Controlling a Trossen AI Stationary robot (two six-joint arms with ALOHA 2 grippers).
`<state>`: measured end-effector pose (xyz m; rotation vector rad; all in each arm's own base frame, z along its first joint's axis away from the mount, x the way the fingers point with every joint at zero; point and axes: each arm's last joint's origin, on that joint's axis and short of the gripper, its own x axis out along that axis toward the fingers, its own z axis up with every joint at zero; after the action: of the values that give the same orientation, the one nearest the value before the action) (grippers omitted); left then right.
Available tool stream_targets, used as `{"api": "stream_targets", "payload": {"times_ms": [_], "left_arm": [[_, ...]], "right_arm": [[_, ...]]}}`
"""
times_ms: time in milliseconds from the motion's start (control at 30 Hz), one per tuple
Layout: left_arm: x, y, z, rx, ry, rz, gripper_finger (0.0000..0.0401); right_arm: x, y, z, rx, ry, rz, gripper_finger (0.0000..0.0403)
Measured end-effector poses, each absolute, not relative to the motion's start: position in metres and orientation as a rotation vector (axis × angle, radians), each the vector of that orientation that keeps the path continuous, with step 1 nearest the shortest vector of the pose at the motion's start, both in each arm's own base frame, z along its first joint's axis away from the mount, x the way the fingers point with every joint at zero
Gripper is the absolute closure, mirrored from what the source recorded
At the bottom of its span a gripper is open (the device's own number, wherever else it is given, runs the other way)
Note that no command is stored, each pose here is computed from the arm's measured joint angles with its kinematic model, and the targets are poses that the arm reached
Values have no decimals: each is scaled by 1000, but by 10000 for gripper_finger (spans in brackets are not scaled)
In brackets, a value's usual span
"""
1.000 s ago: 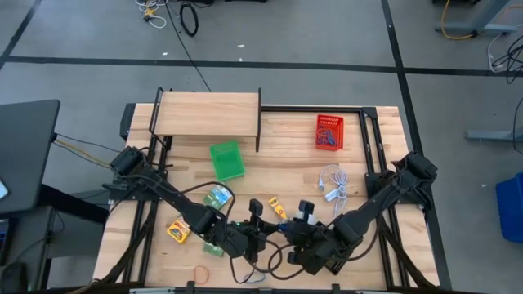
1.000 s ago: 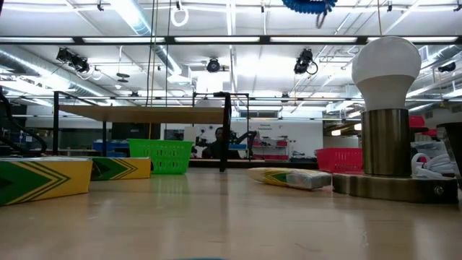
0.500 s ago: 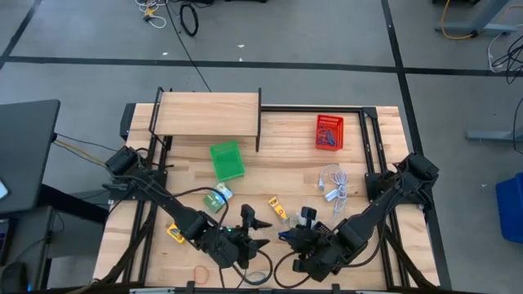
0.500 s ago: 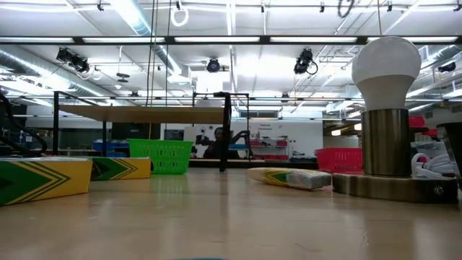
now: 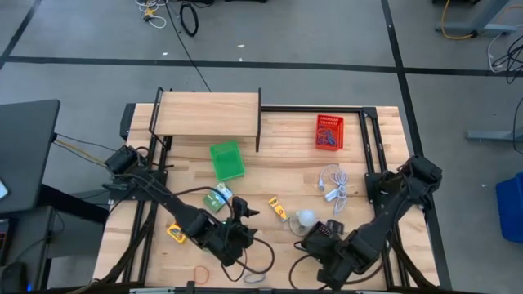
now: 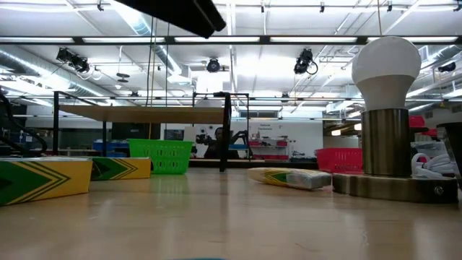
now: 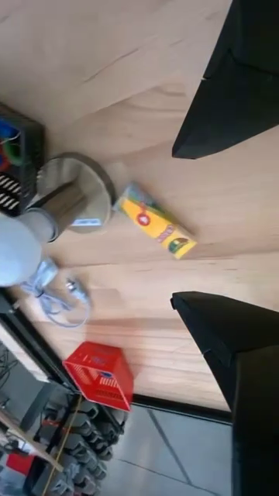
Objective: Pick & Place Office Desk Supplies
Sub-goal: Put the blue spring keychain into the black basket
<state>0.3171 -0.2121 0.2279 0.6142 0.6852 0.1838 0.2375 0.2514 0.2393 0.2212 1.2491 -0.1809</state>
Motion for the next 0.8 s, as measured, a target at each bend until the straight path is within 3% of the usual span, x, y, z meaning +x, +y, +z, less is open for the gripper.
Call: {"api": "stream_targets", "payload": {"times_ms": [633, 800], "left_arm": [[293, -212, 215, 559, 879, 167, 103], [294, -214, 215, 530, 870, 146, 103]], "right_arm": [[233, 260, 198, 163, 1502, -276, 384], [234, 259, 196, 161, 1465, -311, 332]]}}
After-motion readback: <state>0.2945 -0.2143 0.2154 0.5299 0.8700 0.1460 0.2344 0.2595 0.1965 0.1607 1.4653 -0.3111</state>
